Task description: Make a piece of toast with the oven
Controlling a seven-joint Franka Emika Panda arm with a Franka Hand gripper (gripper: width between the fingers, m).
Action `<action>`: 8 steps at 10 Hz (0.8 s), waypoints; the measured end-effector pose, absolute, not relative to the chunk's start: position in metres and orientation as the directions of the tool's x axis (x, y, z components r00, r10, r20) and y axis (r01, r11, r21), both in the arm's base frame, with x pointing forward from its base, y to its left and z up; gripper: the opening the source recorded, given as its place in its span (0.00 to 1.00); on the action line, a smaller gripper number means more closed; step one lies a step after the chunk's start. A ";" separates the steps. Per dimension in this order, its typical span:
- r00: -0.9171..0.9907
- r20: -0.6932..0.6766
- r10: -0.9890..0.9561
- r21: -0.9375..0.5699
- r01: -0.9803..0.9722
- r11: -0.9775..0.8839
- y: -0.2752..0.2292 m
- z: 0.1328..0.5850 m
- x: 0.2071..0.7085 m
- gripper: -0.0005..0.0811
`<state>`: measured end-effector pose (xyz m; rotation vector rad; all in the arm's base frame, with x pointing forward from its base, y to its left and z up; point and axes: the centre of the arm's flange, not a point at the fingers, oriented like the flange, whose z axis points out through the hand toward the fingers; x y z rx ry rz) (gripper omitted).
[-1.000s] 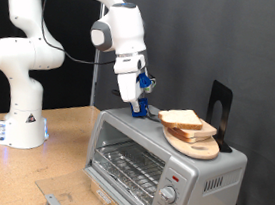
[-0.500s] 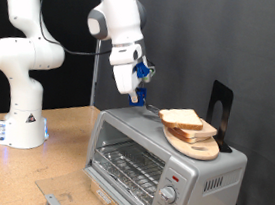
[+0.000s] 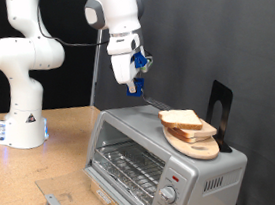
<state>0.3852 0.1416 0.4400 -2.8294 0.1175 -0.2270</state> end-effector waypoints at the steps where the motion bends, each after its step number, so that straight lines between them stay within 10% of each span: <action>1: 0.984 0.151 -0.099 -0.303 -0.049 -0.952 0.143 0.438 0.385 0.61; 8: 0.981 0.173 -0.088 -0.240 -0.044 -0.970 0.153 0.391 0.388 0.61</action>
